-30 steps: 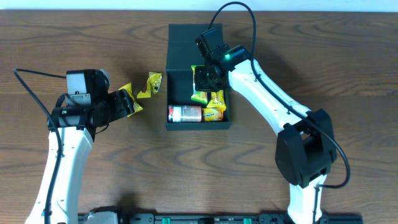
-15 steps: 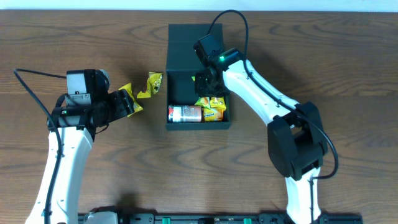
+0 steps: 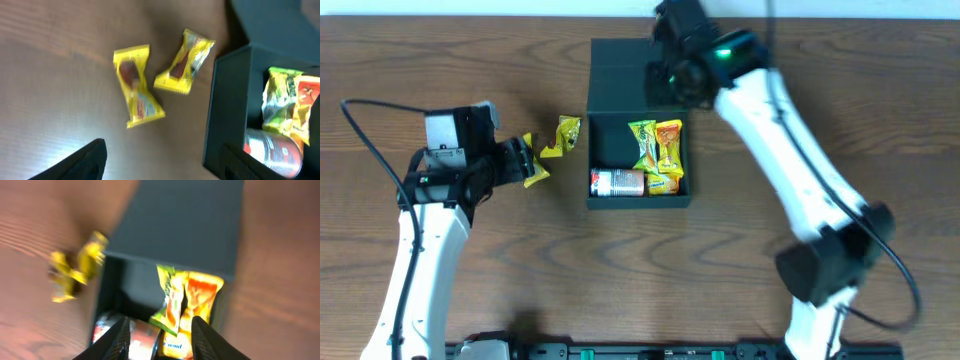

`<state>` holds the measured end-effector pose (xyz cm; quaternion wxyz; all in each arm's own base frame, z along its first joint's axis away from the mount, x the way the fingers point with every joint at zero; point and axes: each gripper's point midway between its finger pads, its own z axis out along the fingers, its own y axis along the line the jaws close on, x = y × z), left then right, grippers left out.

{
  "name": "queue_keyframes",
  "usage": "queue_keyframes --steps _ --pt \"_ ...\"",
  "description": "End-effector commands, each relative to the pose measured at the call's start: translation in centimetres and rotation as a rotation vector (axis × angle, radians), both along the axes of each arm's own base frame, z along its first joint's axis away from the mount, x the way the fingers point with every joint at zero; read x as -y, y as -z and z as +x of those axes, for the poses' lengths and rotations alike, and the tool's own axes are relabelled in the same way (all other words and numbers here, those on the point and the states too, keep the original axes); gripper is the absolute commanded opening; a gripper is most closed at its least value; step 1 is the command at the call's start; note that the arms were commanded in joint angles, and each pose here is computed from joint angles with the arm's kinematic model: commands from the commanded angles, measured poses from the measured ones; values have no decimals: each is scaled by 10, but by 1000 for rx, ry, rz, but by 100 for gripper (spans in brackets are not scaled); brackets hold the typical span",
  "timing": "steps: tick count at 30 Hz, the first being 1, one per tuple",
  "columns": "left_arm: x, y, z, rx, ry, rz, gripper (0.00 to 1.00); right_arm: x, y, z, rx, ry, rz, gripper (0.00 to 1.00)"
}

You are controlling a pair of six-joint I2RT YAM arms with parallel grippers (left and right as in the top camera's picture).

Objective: Pack container
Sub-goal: 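Move the right arm away and grasp an Apollo packet with the left gripper, then carry the Apollo packet into the box with the left gripper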

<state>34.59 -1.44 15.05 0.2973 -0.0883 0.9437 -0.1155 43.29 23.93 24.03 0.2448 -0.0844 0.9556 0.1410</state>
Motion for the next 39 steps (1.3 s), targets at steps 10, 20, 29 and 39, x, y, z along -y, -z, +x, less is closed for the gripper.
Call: queue_keyframes --steps 10,20,29,39 --pt "48 68 65 77 313 138 91 105 -152 -56 368 -79 -91 48" --pt "50 126 82 26 321 128 71 146 -159 -83 340 -31 -138 50" --pt "59 137 84 25 330 70 41 147 -156 -85 330 -39 -149 50" --pt "59 115 95 86 277 42 15 147 -155 -86 327 -44 -153 49"
